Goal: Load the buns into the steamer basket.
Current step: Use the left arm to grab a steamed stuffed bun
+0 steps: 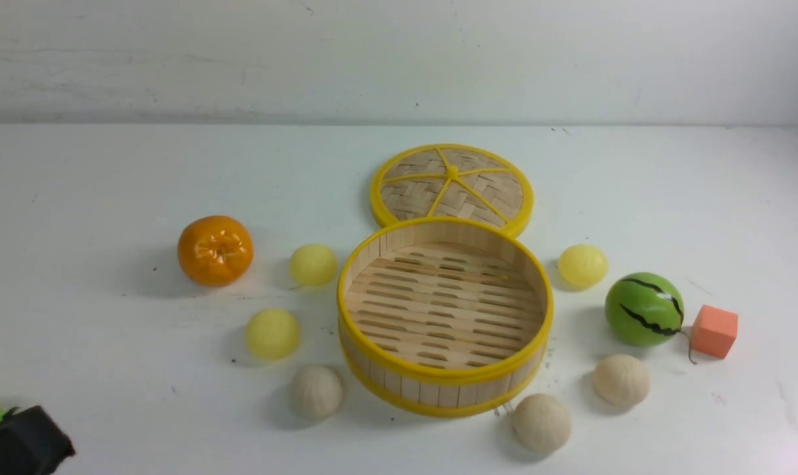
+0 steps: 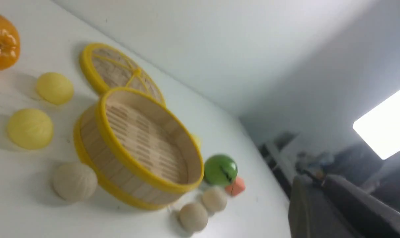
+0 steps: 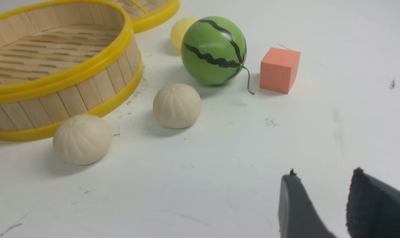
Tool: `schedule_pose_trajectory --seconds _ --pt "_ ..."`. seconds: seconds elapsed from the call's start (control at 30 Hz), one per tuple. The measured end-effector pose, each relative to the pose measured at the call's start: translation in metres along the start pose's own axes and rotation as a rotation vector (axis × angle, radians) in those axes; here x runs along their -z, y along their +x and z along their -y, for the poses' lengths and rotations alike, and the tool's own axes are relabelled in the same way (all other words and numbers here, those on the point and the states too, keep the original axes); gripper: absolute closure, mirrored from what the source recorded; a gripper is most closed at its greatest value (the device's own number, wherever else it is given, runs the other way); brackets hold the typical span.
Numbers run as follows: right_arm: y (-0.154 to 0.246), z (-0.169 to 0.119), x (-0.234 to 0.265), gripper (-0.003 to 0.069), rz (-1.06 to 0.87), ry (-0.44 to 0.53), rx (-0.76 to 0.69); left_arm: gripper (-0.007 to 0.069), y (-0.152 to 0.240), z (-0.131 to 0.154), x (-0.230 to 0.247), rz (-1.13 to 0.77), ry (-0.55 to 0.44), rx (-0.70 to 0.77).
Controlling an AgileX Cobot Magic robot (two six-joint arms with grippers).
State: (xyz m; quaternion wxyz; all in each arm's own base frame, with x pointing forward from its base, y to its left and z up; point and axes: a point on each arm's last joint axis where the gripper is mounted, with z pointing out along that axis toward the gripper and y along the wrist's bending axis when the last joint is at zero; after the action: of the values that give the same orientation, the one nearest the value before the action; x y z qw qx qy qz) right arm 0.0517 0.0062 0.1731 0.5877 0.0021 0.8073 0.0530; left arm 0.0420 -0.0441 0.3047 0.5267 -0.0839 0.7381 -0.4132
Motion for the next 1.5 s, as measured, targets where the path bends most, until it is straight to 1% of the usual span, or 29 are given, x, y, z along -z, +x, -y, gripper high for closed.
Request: schedule_pose_trajectory --seconds 0.03,0.07,0.17,0.23,0.3,0.37,0.43,0.5,0.57,0.6,0.63,0.67,0.7,0.73,0.77,0.8,0.9,0.93,0.97,1.1,1.2,1.23,1.27,1.3,1.4,1.5 --pt "0.000 0.000 0.000 0.0419 0.000 0.000 0.000 0.0600 -0.007 0.005 -0.009 -0.100 -0.030 -0.014" --pt "0.000 0.000 0.000 0.0419 0.000 0.000 0.000 0.0606 -0.012 0.008 -0.014 -0.151 -0.049 -0.031" --pt "0.000 0.000 0.000 0.0419 0.000 0.000 0.000 0.0627 -0.026 0.005 -0.045 -0.453 -0.176 -0.058" --pt "0.000 0.000 0.000 0.0419 0.000 0.000 0.000 0.0638 -0.033 -0.006 -0.066 -0.593 -0.259 -0.082" --pt "0.000 0.000 0.000 0.0419 0.000 0.000 0.000 0.0638 -0.041 -0.022 -0.091 -0.687 -0.336 -0.104" --pt "0.000 0.000 0.000 0.0419 0.000 0.000 0.000 0.0638 -0.045 -0.037 -0.116 -0.768 -0.392 -0.097" --pt "0.000 0.000 0.000 0.0419 0.000 0.000 0.000 0.0638 -0.044 -0.045 -0.133 -0.830 -0.408 -0.089" --pt "0.000 0.000 0.000 0.0419 0.000 0.000 0.000 0.0638 -0.034 -0.046 -0.154 -0.903 -0.394 -0.114" --pt "0.000 0.000 0.000 0.0419 0.000 0.001 0.001 0.0638 -0.024 -0.043 -0.166 -0.943 -0.373 -0.151" --pt "0.000 0.000 0.000 0.0419 0.000 0.000 0.001 0.0638 -0.008 -0.029 -0.180 -0.983 -0.328 -0.219" --pt "0.000 0.000 0.000 0.0419 0.000 0.000 0.001 0.0638 -0.006 -0.028 -0.182 -0.992 -0.329 -0.230" --pt "0.000 0.000 0.000 0.0419 0.000 0.000 0.001 0.0638 0.003 -0.019 -0.188 -1.012 -0.310 -0.274" --pt "0.000 0.000 0.000 0.0419 0.000 0.000 0.001 0.0638 0.015 -0.010 -0.200 -1.029 -0.314 -0.336" --pt "0.000 0.000 0.000 0.0419 0.000 0.000 0.001 0.0638 0.018 -0.006 -0.204 -1.028 -0.321 -0.367" --pt "0.000 0.000 0.000 0.0419 0.000 0.000 0.001 0.0638 0.021 -0.006 -0.212 -1.030 -0.348 -0.404" --pt "0.000 0.000 0.000 0.0419 0.000 0.000 0.001 0.0638 0.022 -0.005 -0.214 -1.030 -0.350 -0.398" --pt "0.000 0.000 0.000 0.0419 0.000 0.000 0.000 0.0638 0.017 -0.010 -0.242 -0.992 -0.447 -0.449" --pt "0.000 0.000 0.000 0.0419 0.000 0.000 0.000 0.0638 0.018 -0.011 -0.243 -0.996 -0.452 -0.455" --pt "0.000 0.000 0.000 0.0419 0.000 0.000 0.000 0.0637 0.017 -0.017 -0.257 -0.994 -0.478 -0.477" --pt "0.000 0.000 0.000 0.0419 0.000 0.000 0.000 0.0609 0.015 -0.029 -0.278 -1.002 -0.508 -0.501" --pt "0.000 0.000 0.000 0.0419 0.000 0.000 0.000 0.0529 0.009 -0.050 -0.299 -1.005 -0.552 -0.477" --pt "0.000 0.000 0.000 0.0419 0.000 0.000 0.000 0.0524 0.009 -0.051 -0.300 -1.005 -0.554 -0.476" --pt "0.000 0.000 0.000 0.0419 0.000 0.000 0.000 0.0486 0.007 -0.058 -0.305 -1.012 -0.562 -0.475" --pt "0.000 0.000 0.000 0.0419 0.000 0.000 0.000 0.0463 0.005 -0.062 -0.307 -1.017 -0.564 -0.477" --pt "0.000 0.000 0.000 0.0419 0.000 0.000 0.000 0.0378 0.008 -0.070 -0.314 -1.051 -0.546 -0.507" --pt "0.000 0.000 0.000 0.0419 0.000 0.000 0.000 0.0337 0.012 -0.072 -0.317 -1.067 -0.530 -0.507"
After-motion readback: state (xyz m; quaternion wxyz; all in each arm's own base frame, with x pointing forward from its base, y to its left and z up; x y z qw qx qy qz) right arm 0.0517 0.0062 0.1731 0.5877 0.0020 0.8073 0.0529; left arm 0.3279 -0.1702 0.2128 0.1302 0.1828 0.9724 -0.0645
